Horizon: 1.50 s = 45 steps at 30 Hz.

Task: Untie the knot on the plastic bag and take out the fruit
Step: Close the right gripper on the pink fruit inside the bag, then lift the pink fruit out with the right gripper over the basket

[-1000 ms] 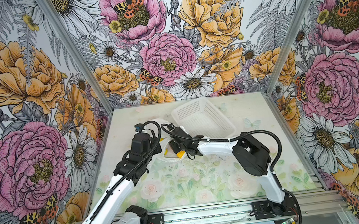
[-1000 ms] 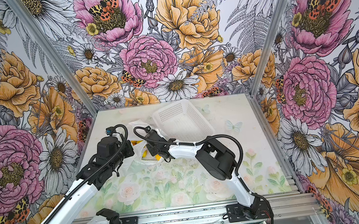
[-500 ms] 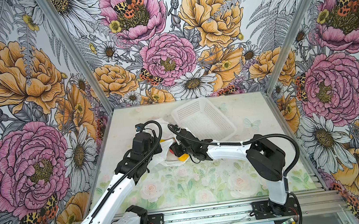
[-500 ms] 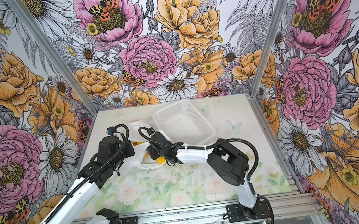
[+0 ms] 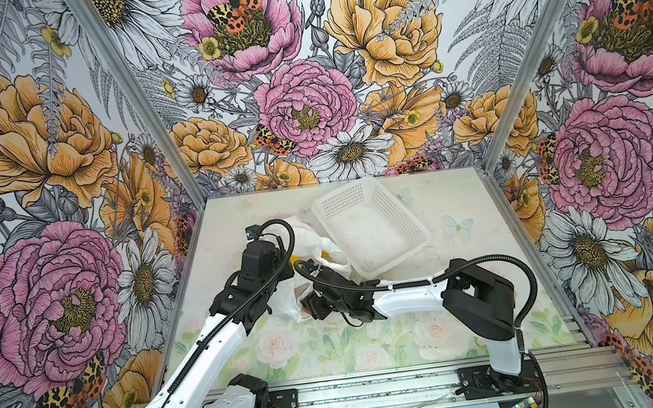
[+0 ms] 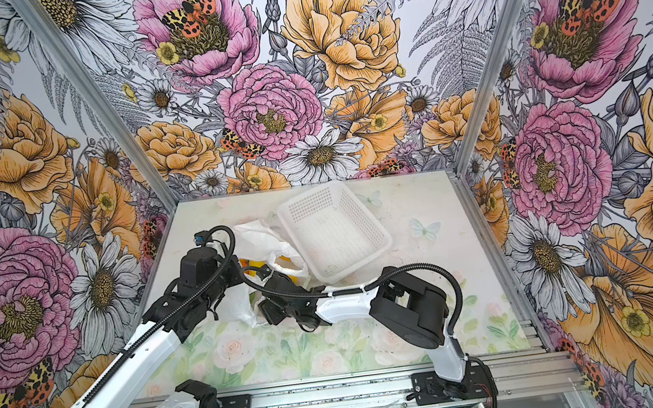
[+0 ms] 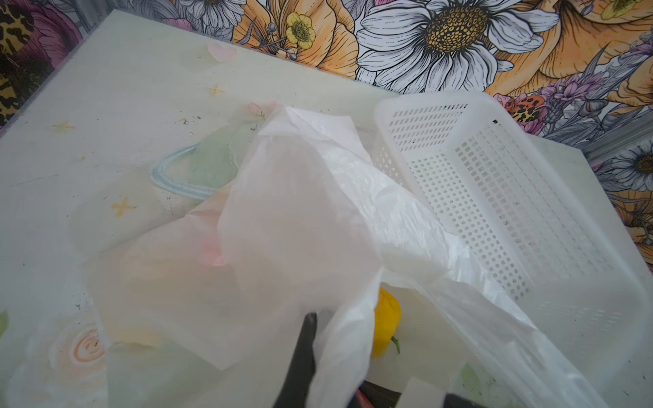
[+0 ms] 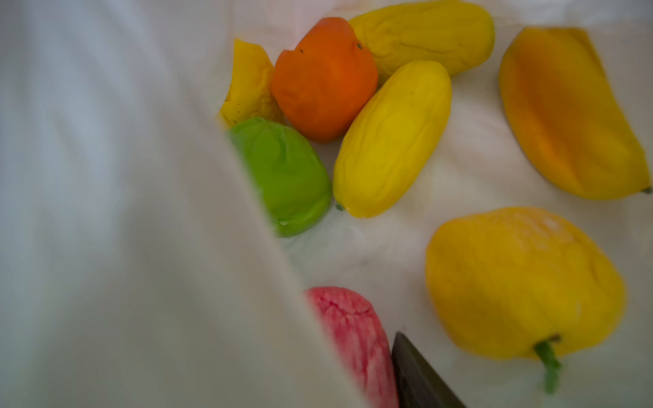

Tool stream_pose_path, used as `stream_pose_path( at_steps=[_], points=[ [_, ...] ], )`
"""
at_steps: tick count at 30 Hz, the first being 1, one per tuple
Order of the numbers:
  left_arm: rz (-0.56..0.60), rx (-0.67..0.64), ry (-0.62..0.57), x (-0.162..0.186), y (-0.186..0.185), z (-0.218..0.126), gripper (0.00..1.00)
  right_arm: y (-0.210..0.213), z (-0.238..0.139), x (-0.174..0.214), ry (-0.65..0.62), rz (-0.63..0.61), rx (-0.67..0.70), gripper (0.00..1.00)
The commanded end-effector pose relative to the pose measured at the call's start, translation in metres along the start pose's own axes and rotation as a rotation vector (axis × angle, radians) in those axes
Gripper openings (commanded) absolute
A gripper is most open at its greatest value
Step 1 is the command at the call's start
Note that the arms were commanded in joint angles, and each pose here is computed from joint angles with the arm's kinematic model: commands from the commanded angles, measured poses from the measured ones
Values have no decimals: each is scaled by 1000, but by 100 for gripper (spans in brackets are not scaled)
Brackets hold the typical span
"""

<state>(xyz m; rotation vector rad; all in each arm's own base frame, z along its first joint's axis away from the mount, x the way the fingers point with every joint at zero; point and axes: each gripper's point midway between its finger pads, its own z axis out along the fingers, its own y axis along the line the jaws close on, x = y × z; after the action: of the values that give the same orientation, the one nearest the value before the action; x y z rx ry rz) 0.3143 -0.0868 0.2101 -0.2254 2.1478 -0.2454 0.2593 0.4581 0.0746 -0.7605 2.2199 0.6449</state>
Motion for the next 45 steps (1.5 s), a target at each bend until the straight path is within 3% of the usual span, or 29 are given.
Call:
stream_pose_path(
  at_steps=[1, 4, 6, 9, 16, 22, 29, 37, 40, 45],
  points=[
    [-12, -15, -31, -8, 3, -2, 0, -2, -23, -27, -107, -8, 28, 71],
    [-11, -14, -26, -8, 3, -1, 0, -8, -48, -42, -166, -31, 52, 73],
    [-9, -12, -25, -8, 2, -1, 0, -5, -62, -53, -205, -46, 32, 66],
    [-10, -13, -28, -9, 2, -1, 0, -1, -69, -62, -243, -52, 12, 64],
    [-10, -9, -34, -9, 2, -4, 0, -19, -29, -65, -192, -40, 22, 68],
    [-10, -7, -35, -10, 2, -4, 0, -46, -6, -47, -95, -4, 95, 53],
    [-8, -8, -29, -9, 1, -3, 0, 0, -11, -9, -10, -11, -99, 74],
    [-7, -2, -31, -9, 0, -4, 0, 1, 20, 26, 94, -5, -82, 74],
    [-7, -4, -30, -9, 0, -3, 0, -2, 27, 33, 117, -6, -60, 69],
    [-6, -5, -27, -8, 0, -3, 0, -6, 13, 18, 73, -17, -32, 48]
  ],
)
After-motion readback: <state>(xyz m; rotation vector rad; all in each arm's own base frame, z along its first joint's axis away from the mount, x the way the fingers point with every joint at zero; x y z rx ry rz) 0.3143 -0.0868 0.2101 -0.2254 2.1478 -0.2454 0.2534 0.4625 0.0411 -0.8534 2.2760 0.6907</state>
